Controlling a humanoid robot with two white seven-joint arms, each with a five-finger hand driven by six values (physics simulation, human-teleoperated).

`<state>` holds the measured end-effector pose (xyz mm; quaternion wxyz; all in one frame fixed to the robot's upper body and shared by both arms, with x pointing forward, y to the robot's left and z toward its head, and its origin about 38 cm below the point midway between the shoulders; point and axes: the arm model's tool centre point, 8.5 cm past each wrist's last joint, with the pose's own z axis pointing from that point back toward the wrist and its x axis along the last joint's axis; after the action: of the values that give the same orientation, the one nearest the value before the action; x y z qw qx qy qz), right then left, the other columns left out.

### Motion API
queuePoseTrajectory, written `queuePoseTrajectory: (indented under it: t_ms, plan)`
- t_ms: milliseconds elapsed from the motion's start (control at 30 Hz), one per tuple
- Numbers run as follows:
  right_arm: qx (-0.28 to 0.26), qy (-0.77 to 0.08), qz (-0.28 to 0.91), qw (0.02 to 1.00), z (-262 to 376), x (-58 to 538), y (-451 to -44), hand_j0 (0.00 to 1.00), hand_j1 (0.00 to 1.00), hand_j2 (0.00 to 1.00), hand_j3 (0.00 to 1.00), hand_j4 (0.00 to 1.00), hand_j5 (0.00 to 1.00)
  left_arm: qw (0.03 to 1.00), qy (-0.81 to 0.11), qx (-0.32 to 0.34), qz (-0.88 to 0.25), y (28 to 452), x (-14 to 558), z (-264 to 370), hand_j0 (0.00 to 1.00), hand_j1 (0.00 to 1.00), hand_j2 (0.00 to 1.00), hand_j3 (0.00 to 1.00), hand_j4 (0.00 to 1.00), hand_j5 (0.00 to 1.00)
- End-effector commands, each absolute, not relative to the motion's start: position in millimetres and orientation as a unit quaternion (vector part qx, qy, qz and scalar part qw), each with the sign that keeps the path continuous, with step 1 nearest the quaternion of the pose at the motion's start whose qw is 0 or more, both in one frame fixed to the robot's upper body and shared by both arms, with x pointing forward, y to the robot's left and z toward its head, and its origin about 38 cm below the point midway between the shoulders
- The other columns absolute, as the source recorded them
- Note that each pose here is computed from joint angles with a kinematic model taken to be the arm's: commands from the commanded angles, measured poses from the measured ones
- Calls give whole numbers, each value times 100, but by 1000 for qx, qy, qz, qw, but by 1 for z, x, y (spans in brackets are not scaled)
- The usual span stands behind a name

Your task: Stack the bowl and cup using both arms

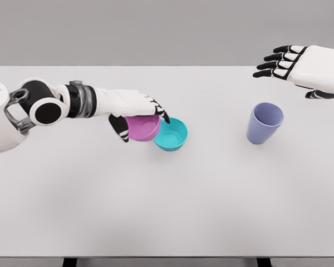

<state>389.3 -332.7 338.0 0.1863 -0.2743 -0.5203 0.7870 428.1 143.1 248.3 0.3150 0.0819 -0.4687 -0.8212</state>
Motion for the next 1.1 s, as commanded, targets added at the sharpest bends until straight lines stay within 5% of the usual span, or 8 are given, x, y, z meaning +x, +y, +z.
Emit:
queuePoseTrajectory:
  t_ms: [0, 933, 1067]
  plan:
    - [-274, -521, 786, 188, 339, 389, -333, 100, 100, 100, 100, 100, 100, 310, -472, 79, -822, 137, 427, 249, 85, 85, 85, 85, 85, 85]
    - [-274, -521, 786, 188, 338, 389, -333, 100, 100, 100, 100, 100, 100, 300, -484, 64, -819, 101, 436, 245, 84, 84, 84, 84, 84, 84]
    - [-274, -521, 786, 188, 338, 389, -333, 100, 100, 100, 100, 100, 100, 291, -485, 66, -822, 100, 435, 245, 100, 100, 100, 100, 100, 100]
